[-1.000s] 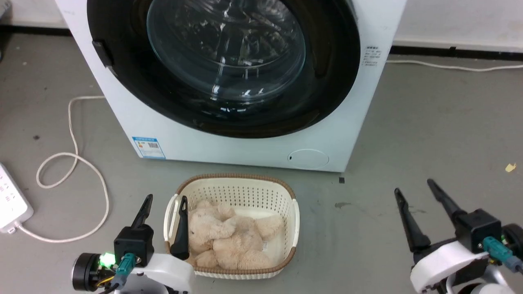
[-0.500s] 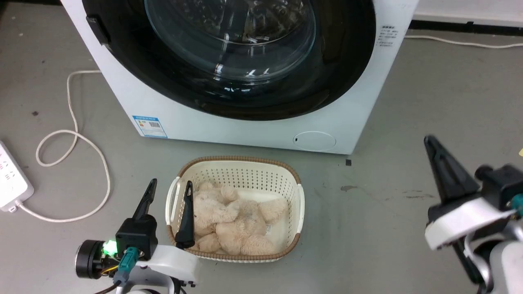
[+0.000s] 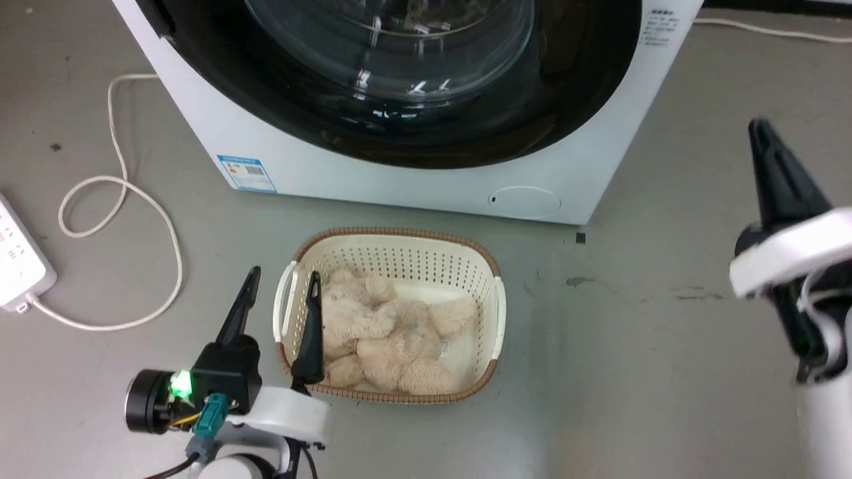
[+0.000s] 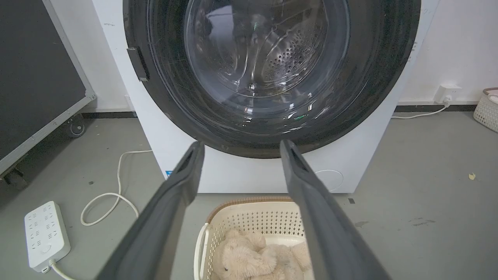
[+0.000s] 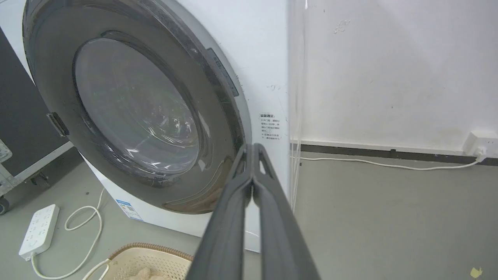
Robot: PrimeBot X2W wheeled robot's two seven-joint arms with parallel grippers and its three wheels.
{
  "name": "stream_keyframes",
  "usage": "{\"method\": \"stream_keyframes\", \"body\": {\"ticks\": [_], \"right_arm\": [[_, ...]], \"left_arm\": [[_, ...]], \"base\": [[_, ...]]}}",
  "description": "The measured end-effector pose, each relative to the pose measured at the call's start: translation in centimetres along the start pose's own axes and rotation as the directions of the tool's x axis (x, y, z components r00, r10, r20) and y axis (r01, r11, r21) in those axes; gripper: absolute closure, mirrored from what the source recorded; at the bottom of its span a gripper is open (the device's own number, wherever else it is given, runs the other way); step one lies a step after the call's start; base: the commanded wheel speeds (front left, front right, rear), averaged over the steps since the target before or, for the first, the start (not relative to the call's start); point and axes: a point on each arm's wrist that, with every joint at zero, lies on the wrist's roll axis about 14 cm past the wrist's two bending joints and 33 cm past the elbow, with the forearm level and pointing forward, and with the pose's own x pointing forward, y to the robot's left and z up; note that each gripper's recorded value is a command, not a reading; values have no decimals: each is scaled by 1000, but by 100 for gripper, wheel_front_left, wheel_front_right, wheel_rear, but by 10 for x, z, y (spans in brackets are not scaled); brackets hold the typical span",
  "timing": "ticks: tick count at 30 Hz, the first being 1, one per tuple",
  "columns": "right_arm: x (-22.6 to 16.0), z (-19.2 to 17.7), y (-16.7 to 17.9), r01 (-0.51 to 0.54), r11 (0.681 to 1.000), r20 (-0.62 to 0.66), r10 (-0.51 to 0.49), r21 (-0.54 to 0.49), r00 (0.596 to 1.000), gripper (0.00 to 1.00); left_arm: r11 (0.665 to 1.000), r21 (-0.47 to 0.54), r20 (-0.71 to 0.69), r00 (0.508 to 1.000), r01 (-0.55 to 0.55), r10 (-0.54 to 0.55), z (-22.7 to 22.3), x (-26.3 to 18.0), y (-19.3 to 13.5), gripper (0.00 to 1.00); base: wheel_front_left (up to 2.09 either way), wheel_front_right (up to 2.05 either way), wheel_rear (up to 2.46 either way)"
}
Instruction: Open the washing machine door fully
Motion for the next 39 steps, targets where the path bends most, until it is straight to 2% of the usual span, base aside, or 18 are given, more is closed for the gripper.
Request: {"method": "stream_keyframes", "body": {"ticks": [6,13,20,27,28,31,34,39], "right_arm": [[29,5,-1,-3,995,4,2,95,1000,100],[58,3,-9,14,975,-22,-10,221,1000,100],[87,3,-10,12,926,-49,7,377,999,100],[112,-9,-7,21,858,-130,54,514,990,100],[122,-12,-3,22,825,-158,82,565,984,100],[131,-18,1,27,792,-193,116,610,974,100],[140,-24,6,36,739,-224,157,672,962,100],[157,-22,10,28,689,-230,203,724,952,100]], "left_arm": [[1000,0,6,1000,-1,1,-2,6,0,0],[1000,0,7,1000,-7,7,-5,8,1,0],[1000,-4,12,1000,-13,13,-8,12,1,0],[1000,-3,5,1000,-17,17,-14,14,1,0],[1000,-10,4,1000,-13,13,-16,16,-1,0],[1000,-9,11,1000,-14,14,-16,19,0,0],[1000,-7,13,1000,-18,18,-17,20,1,0],[1000,-5,16,1000,-19,19,-20,24,0,0]], "base": [[0,0,0],[0,0,0],[0,0,0],[0,0,0],[0,0,0],[0,0,0],[0,0,0],[0,0,0]]}}
